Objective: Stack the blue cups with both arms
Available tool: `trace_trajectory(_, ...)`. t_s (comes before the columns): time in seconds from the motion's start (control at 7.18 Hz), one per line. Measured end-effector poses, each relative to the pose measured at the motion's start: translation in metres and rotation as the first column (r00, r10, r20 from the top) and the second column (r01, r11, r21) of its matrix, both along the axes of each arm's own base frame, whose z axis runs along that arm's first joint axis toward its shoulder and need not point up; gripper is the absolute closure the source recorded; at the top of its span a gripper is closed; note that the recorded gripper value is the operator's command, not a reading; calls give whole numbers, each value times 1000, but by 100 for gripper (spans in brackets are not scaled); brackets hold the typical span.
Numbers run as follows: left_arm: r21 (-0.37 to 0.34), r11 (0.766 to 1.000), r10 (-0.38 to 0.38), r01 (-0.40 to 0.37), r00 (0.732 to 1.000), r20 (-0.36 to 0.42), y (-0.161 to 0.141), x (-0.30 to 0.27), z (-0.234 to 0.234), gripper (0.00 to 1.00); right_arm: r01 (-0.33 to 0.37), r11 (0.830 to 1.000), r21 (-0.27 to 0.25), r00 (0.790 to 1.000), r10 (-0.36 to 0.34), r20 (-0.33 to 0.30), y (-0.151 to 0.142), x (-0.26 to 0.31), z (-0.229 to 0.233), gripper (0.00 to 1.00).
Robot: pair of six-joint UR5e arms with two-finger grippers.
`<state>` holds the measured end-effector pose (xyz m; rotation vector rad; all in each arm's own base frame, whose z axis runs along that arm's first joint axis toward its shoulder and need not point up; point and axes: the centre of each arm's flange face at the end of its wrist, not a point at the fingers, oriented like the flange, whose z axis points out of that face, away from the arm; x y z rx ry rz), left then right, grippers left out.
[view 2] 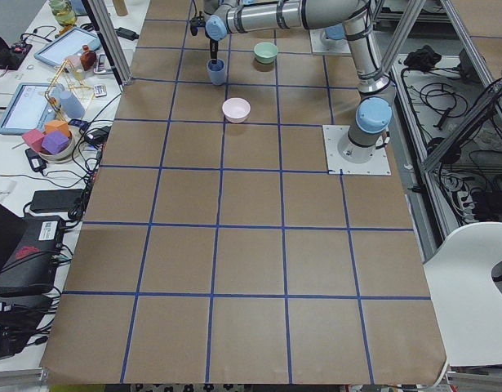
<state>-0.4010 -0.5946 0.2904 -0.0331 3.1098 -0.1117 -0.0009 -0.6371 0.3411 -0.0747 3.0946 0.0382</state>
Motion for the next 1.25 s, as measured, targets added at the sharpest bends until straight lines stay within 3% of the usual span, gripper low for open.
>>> trace_trajectory(0.42, 57, 998, -19, 17, 999, 28, 27, 39, 106, 0, 42, 999, 32, 999, -42, 22, -4, 69, 44, 100)
trace_trajectory(0.7, 73, 997, -40, 38, 999, 30, 62, 94, 184, 0, 89, 994, 57, 996, -90, 21, 15, 153, 54, 100)
trace_trajectory(0.97, 95, 995, -21, 18, 999, 31, 85, 158, 205, 0, 142, 988, 59, 990, -144, 16, 42, 230, 63, 100)
trace_trajectory(1.25, 55, 998, 6, -7, 1000, 26, 100, 195, 203, 0, 196, 980, 42, 980, -197, 32, 55, 280, 60, 100)
